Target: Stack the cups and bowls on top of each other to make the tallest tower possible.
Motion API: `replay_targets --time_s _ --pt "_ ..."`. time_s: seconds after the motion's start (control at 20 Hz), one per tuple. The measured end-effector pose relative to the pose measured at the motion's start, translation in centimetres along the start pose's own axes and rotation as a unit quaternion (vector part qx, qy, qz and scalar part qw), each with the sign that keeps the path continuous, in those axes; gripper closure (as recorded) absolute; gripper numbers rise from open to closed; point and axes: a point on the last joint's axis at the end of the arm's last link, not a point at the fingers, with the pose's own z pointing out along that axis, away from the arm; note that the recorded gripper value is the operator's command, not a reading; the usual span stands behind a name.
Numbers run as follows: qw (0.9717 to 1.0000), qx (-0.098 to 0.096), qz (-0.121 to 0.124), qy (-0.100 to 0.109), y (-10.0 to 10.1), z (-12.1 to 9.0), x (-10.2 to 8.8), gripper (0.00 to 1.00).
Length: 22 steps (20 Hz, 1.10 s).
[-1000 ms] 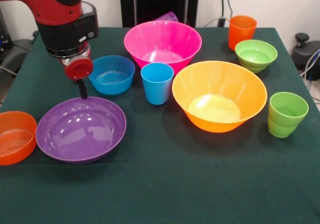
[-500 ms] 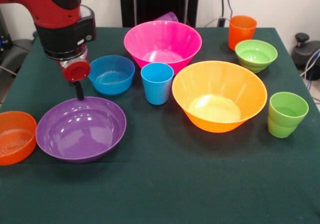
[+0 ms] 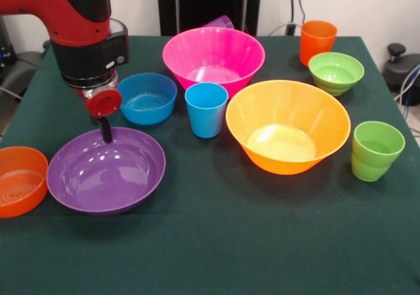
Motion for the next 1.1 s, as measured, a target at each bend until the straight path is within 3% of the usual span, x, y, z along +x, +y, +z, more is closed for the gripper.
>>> replay_targets --time_s 0.3,1.1 --pt "0.9999 -0.010 -0.006 -0.006 0.07 0.73 0.19 0.00" --pt "0.9999 -0.010 -0.007 -0.006 -0.01 0.93 0.28 0.00"
